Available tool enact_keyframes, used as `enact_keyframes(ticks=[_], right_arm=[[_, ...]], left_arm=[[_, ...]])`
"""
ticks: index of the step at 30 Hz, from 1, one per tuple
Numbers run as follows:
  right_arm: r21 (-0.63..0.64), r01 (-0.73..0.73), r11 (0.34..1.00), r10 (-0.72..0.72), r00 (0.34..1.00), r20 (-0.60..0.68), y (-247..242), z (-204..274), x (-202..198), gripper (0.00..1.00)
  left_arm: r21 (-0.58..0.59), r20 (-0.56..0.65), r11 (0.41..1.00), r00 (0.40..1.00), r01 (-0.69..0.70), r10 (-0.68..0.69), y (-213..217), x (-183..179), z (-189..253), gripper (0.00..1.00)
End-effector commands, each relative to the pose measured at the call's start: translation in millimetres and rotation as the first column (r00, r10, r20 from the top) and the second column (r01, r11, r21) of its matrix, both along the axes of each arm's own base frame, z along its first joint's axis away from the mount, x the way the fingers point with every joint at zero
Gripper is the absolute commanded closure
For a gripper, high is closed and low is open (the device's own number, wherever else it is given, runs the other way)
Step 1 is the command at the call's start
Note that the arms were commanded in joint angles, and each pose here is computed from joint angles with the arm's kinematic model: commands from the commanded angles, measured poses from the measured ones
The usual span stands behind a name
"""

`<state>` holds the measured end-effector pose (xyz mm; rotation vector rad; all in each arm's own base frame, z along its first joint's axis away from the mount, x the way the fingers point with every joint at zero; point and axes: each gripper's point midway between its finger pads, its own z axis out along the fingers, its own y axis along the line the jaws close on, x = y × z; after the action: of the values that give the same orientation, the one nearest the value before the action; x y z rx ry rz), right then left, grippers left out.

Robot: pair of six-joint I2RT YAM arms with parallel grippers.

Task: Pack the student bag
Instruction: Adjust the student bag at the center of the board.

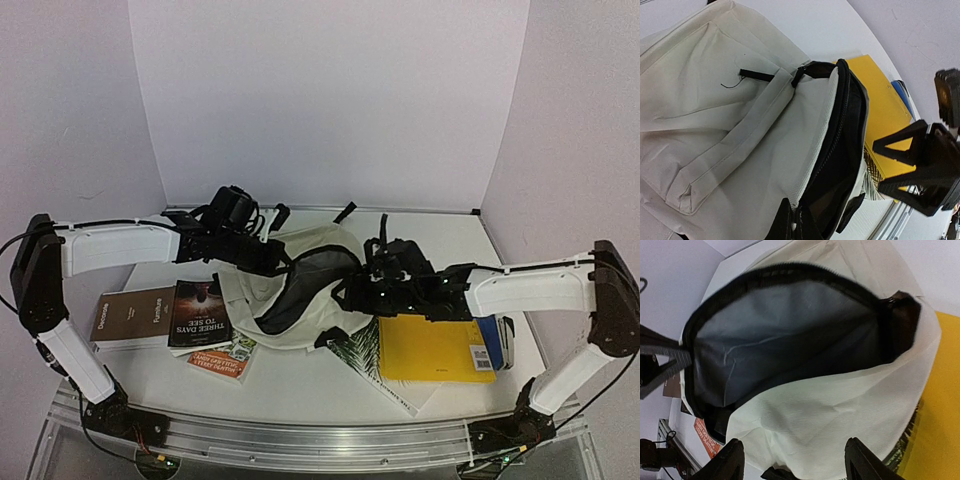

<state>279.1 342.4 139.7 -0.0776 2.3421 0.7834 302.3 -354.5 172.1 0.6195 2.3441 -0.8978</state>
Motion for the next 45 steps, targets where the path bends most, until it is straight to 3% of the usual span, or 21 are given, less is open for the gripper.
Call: enact_keyframes(ticks=[1,5,11,14,19,25,31,38,45], right_arm=[[-0.072,-0.004,0.997,0.008,0.998,0.055,24,-5,3,0.34],[-0.173,0.026,0.985,-0.017,0.998,0.053,27,-23,6,0.4],[-0.209,0.064,0.976,-0.047,0.995,0.083,31,-22,16,0.87],[-0.196,0.063,0.979,-0.038,0.991,0.13,35,1,22,0.99],[-0.249,0.138,0.959,-0.075,0.966,0.248,18,44,37,1.0],[-0.304,0.225,0.926,-0.136,0.948,0.287,-45,68,85,1.0],[-0.386,0.157,0.909,-0.057,0.964,0.258,-94,49,138,1.0],[-0.376,0.154,0.914,-0.07,0.971,0.229,-140,25,188,1.0],[-0.345,0.096,0.934,-0.03,0.981,0.191,-140,-3,211,1.0]], left_arm=[[-0.092,0.074,0.995,0.996,-0.041,0.047,-4,17,45,1.0],[-0.098,0.078,0.994,0.996,-0.042,0.05,-4,19,47,1.0],[-0.098,0.109,0.989,0.987,-0.107,0.118,13,35,56,1.0],[-0.122,0.123,0.98,0.978,-0.156,0.171,29,51,69,1.0],[-0.173,0.148,0.956,0.953,-0.238,0.264,62,79,96,1.0],[-0.225,0.136,0.917,0.921,-0.33,0.365,115,103,120,1.0],[-0.259,0.105,0.88,0.894,-0.398,0.435,157,111,132,1.0],[-0.275,0.079,0.866,0.887,-0.419,0.454,181,117,135,1.0],[-0.251,-0.025,0.878,0.91,-0.407,0.414,179,136,93,1.0]])
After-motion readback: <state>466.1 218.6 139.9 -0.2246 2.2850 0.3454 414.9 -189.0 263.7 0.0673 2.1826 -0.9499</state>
